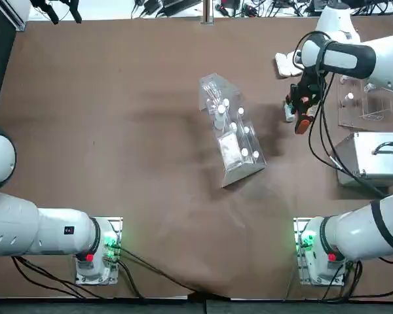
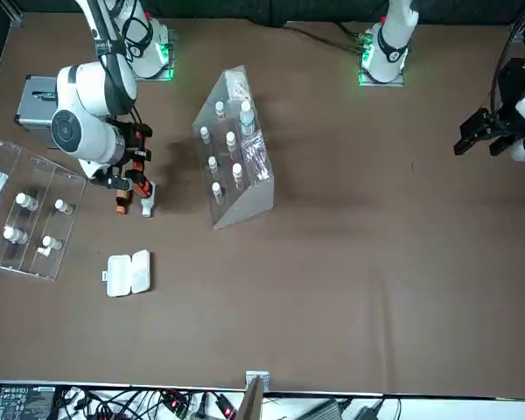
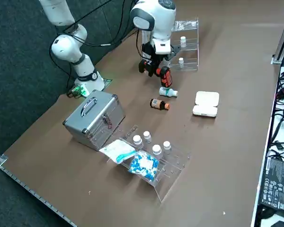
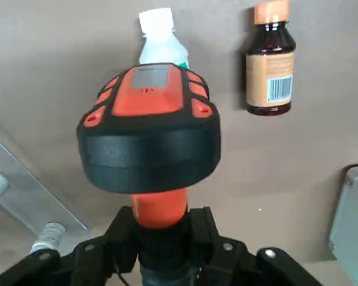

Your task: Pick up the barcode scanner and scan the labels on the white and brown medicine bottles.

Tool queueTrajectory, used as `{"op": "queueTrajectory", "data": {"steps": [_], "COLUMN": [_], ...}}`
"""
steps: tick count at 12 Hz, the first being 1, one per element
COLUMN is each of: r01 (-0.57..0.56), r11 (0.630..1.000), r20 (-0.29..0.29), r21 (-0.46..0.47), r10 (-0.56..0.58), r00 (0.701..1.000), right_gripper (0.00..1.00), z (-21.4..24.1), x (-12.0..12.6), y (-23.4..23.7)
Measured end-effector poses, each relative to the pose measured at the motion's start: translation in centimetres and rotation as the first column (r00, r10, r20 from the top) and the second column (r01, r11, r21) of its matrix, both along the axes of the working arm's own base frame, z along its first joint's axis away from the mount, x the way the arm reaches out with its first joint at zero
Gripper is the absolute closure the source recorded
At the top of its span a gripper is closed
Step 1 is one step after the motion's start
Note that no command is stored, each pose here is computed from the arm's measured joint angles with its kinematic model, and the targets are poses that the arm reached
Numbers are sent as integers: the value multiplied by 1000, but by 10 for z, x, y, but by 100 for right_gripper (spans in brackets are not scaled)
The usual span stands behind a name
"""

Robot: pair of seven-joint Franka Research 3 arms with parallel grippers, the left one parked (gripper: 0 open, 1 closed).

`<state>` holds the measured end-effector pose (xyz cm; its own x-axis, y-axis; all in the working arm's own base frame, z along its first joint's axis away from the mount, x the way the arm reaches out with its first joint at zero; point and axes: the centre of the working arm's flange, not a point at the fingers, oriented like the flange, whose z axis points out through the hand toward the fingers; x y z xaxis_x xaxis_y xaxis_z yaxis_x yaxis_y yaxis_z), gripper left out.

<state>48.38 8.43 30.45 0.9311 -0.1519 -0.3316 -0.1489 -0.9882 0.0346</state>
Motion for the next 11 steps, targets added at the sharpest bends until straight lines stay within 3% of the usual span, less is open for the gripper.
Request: {"op": "queueTrajectory", "data": {"steps": [11], "r01": [-18], "r11": [1000], "r20": [-1], "r21": [9], "r10": [18], "r00": [1000], "right_gripper": [56], "z": [0], "x": [-2], "y": [-4]}}
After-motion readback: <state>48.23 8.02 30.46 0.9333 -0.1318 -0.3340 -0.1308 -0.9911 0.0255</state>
